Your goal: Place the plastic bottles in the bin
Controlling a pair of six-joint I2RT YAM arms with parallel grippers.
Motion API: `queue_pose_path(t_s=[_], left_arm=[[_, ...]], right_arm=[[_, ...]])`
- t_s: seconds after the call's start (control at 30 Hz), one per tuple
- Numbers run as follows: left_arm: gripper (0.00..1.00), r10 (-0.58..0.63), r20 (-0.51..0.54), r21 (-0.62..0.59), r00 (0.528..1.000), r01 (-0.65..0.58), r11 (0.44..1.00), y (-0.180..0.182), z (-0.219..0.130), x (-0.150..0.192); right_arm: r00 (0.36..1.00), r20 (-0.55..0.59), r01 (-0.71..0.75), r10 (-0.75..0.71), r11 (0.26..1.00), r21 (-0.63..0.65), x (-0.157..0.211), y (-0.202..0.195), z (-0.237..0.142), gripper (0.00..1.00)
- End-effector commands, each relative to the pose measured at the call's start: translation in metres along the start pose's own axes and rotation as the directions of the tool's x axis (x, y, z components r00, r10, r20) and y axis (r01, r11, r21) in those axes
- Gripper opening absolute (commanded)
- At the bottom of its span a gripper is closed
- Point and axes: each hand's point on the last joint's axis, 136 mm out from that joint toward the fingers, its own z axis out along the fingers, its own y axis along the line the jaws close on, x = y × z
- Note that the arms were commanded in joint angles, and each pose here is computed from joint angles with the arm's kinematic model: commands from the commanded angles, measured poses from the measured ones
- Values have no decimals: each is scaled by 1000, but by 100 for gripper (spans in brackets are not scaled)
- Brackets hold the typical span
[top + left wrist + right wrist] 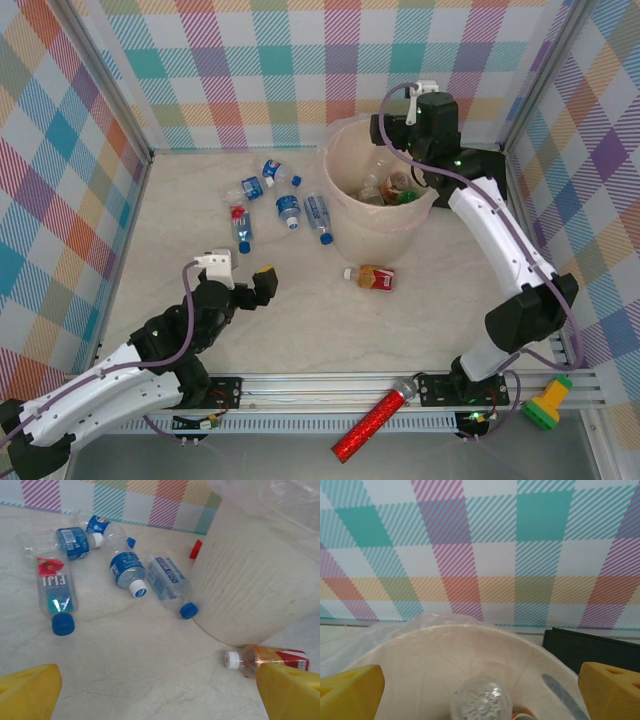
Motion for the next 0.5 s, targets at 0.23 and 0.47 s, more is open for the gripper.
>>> queue_pose_path(t_s=[0.23,0.47], left_arm=[[100,-49,-69,-274,996,28,961,43,29,14],[97,-212,-204,-362,956,127,924,68,70,30]], right_arm=[[996,-13,-83,83,976,-201,21,48,-72,99],[998,-32,-53,45,942,-331,49,79,-110,99]])
